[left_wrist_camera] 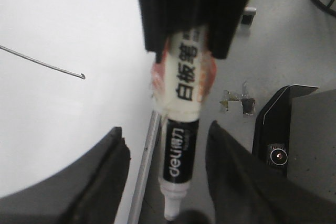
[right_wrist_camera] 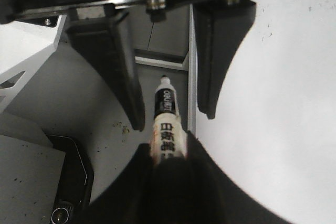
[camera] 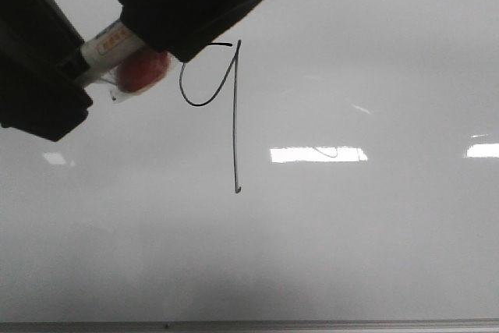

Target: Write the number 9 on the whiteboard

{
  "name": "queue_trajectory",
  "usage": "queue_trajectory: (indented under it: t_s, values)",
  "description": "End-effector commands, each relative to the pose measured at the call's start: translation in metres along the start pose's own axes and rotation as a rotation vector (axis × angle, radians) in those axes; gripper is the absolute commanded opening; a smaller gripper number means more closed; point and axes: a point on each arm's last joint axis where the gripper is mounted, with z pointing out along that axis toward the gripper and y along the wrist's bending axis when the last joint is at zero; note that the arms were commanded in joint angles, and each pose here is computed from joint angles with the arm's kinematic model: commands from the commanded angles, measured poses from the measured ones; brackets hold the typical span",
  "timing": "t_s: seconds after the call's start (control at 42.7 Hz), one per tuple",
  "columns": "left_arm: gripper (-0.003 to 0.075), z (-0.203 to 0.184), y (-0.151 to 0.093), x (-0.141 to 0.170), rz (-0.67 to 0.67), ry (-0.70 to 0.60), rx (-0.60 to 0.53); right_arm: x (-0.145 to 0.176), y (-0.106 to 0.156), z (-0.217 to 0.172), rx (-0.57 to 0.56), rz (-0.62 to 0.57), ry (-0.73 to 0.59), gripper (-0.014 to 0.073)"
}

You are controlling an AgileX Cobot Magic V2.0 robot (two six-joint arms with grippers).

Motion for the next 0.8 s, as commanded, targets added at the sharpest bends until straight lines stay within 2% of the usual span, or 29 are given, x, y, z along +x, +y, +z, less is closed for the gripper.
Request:
queue_trajectory:
  t_s: [0.0, 0.351, 0.445, 0.515, 0.632, 0.703, 0.773]
  values:
    - [0.0270, -0.010, 0.006, -0.015, -0.006, -0.090, -0.063, -0.016, -0.003, -0.013, 0.052, -0.015, -0.068, -0.0060]
    - [0.0142, -0.010, 0.006, -0.019, -0.054, -0.133, -0.053, -0.016, -0.004, -0.013, 0.058, -0.015, -0.070, -0.0060]
    - [0.0093, -0.010, 0.006, -0.019, -0.054, -0.133, -0.053, -0.016, -0.004, -0.013, 0.059, -0.010, -0.070, -0.0036]
    - [0.0058, -0.010, 0.006, -0.019, -0.054, -0.133, -0.053, -0.016, -0.005, -0.013, 0.063, 0.022, -0.073, 0.0062]
    - [0.0022, -0.010, 0.006, -0.019, -0.054, -0.133, -0.053, -0.016, -0.006, -0.014, 0.079, 0.092, -0.081, 0.0357]
    - [0.0019, -0.010, 0.005, -0.019, -0.052, -0.129, -0.051, -0.018, -0.008, -0.017, 0.108, 0.129, -0.098, 0.0490]
    - [0.0019, -0.009, 0.005, -0.015, -0.060, -0.110, -0.055, -0.020, -0.010, -0.024, 0.145, 0.149, -0.118, 0.0533]
